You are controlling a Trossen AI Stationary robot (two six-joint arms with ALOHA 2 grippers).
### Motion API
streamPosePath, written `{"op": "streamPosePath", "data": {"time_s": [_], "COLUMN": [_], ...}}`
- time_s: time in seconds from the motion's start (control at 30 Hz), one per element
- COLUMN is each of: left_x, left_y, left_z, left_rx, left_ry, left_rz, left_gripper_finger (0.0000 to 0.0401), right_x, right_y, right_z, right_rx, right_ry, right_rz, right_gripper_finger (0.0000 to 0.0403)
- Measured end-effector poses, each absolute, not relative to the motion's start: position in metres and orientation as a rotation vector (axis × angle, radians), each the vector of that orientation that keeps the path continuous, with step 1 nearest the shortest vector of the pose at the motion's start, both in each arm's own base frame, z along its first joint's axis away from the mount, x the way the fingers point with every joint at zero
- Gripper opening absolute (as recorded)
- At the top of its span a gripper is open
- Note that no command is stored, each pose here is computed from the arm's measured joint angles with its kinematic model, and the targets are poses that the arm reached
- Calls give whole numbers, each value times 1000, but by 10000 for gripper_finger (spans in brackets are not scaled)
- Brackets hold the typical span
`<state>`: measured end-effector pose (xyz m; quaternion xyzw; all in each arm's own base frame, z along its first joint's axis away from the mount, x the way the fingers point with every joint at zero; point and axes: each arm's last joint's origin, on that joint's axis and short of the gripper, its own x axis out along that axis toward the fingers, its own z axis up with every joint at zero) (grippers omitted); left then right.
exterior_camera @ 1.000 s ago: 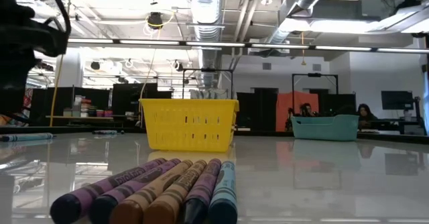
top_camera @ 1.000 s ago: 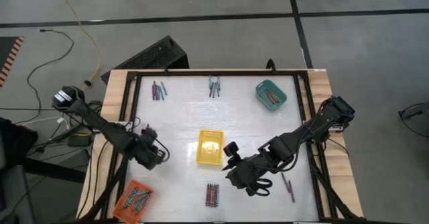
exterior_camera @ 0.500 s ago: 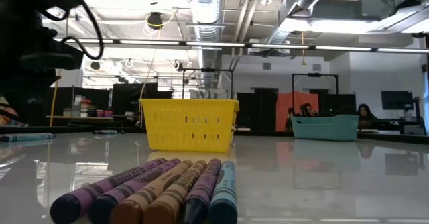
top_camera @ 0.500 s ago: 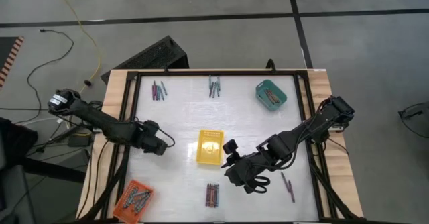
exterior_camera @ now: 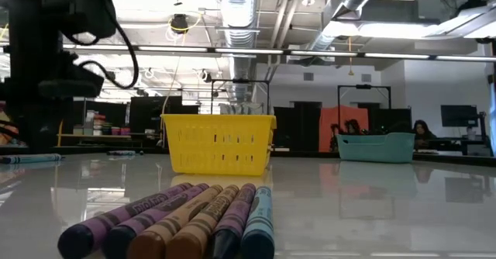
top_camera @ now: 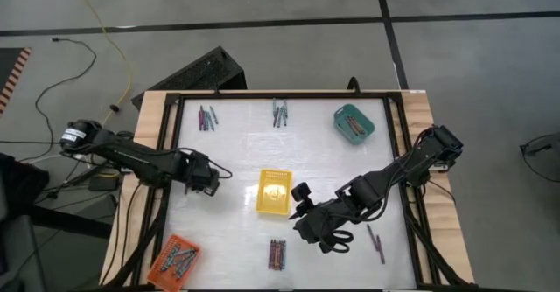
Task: Sort crayons
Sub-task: Put the dark blue crayon into the orange basket
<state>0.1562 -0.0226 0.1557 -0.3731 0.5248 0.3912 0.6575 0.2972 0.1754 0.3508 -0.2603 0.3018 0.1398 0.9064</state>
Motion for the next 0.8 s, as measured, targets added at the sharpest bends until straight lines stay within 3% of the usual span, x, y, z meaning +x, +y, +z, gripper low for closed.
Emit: {"op": "streamPosePath", "data": {"time_s": [0.27, 0.57, 0.8], "left_x": [153, 151, 157], "left_y": [-22, -23, -24], "left_z": [140, 137, 145], "left_rx": [-885, -894, -851], "left_ry": [1167, 1190, 1201], "left_rz": [850, 828, 773], "left_gripper_finger": [89, 15, 5], "right_x": [297, 297, 297], "right_y": [175, 175, 175], "right_z": [350, 350, 350], "right_rx": [-540, -541, -541], "right_ry": [631, 629, 629], "right_rz": [290, 289, 289], "right_gripper_finger": [132, 132, 132]}}
